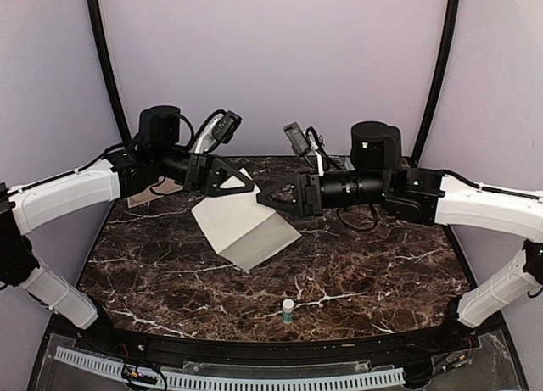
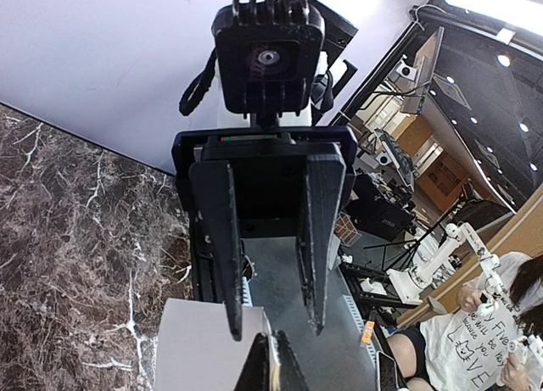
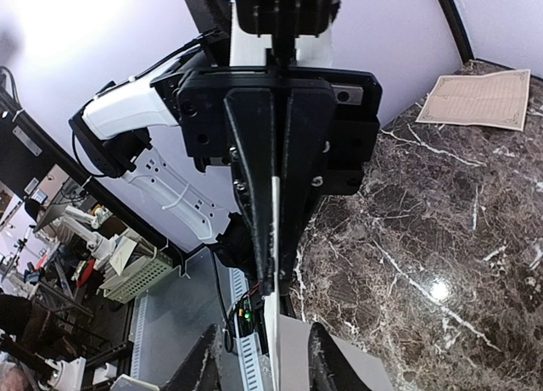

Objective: Place the letter into the envelope and seal it
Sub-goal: Fold the letter.

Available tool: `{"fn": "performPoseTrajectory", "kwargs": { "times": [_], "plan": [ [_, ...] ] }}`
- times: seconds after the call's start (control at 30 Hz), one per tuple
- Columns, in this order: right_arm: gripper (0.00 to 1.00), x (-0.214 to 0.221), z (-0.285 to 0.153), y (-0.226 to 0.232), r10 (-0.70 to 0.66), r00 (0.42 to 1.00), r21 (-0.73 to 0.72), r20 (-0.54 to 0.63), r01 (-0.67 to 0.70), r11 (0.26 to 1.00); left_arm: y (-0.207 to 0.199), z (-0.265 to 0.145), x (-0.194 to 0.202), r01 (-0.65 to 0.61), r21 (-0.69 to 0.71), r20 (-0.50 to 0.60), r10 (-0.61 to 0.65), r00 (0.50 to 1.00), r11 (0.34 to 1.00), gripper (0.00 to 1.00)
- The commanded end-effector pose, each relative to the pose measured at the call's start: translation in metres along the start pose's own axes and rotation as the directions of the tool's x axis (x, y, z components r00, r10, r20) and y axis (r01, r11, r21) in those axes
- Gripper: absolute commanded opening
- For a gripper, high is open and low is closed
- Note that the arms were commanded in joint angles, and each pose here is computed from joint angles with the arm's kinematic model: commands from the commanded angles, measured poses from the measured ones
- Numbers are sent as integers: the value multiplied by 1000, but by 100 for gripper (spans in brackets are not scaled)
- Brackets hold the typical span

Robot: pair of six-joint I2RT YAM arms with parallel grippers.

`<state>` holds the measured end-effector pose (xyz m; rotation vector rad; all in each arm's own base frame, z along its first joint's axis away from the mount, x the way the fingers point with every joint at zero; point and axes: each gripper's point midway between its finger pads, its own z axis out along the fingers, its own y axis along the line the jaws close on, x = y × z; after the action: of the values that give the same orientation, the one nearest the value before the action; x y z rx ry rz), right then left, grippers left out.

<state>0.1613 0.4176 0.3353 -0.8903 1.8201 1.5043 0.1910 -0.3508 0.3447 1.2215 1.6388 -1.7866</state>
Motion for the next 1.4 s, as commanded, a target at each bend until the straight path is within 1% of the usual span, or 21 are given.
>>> {"fn": "performPoseTrajectory", "kwargs": {
  "times": [0.0,0.1,0.2,0.5,0.7,0.97,1.07,1.3,1.33,1.37],
  "plan": [
    [27,-11,0,17,-45,998,-68,35,48,997,-16,-2,-5,-35,18,14,35,999,999,0],
    [21,-12,5,19,-53,998,-84,25,55,995,-16,-3,-4,-33,9,17,33,999,999,0],
    [13,-9,8,17,-53,999,-88,9,54,995,-18,-5,-7,-51,-10,28,51,998,999,0],
    [0,7,5,12,-26,999,-80,-32,24,997,-13,-13,-17,-67,-64,57,71,996,996,0],
    [0,17,0,14,-6,998,-92,-56,1,996,-9,-19,-24,-83,-99,61,90,994,992,0],
    [4,27,-5,12,10,997,-85,-77,-16,996,-5,-22,-29,-88,-118,63,96,993,989,0],
    [0,29,-8,11,11,997,-79,-75,-17,997,-4,-24,-29,-82,-126,60,90,994,989,0],
    [0,30,-14,12,11,998,-67,-66,-15,998,-1,-28,-30,-81,-144,62,90,994,986,0],
    [12,30,-15,12,11,998,-67,-65,-16,998,-1,-29,-30,-80,-145,62,89,994,986,0],
    [18,31,-16,12,13,998,-65,-64,-17,998,-2,-29,-30,-83,-144,62,93,994,986,0]
  ]
}}
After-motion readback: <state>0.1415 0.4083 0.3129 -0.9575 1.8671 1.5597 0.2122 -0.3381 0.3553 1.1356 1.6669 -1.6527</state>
